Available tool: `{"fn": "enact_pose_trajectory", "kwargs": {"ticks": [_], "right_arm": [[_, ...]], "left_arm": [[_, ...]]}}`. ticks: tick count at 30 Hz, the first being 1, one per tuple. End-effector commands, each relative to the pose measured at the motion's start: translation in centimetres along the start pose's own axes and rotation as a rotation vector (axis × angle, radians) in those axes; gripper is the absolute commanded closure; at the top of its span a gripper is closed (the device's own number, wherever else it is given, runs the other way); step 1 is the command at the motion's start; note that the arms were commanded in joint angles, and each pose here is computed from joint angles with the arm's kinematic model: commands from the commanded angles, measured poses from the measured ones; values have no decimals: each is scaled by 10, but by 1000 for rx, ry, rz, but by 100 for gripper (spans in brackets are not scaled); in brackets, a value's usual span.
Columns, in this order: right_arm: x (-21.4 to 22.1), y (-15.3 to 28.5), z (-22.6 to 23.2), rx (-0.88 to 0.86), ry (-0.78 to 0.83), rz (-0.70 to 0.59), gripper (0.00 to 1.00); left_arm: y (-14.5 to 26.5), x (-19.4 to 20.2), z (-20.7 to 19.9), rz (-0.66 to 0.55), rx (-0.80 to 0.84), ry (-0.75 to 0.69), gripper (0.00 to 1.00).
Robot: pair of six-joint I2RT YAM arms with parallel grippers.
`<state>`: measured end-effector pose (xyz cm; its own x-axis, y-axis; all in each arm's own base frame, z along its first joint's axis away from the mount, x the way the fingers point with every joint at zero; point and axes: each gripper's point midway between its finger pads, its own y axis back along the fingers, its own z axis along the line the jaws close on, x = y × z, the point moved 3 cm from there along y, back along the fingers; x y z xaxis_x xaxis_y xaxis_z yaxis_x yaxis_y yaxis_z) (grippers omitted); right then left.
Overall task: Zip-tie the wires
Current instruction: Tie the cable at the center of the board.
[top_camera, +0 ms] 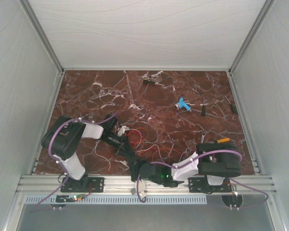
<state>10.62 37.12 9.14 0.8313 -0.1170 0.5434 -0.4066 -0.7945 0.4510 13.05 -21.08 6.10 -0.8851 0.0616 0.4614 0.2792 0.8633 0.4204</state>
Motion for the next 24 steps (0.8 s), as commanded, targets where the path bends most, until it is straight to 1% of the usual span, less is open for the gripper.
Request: {"fn": "enact_pose_trajectory", "kwargs": {"ticks": [1,16,24], "right_arm": [[6,4,11,-23,-38,18,82],[10,13,15,4,-95,62,76],[5,18,20,2,-106,66,73]], "left_arm": [[-1,2,2,9,-15,83,100],[-1,1,2,8,-14,80,100],[-1,1,1,8,-14,80,100]]}}
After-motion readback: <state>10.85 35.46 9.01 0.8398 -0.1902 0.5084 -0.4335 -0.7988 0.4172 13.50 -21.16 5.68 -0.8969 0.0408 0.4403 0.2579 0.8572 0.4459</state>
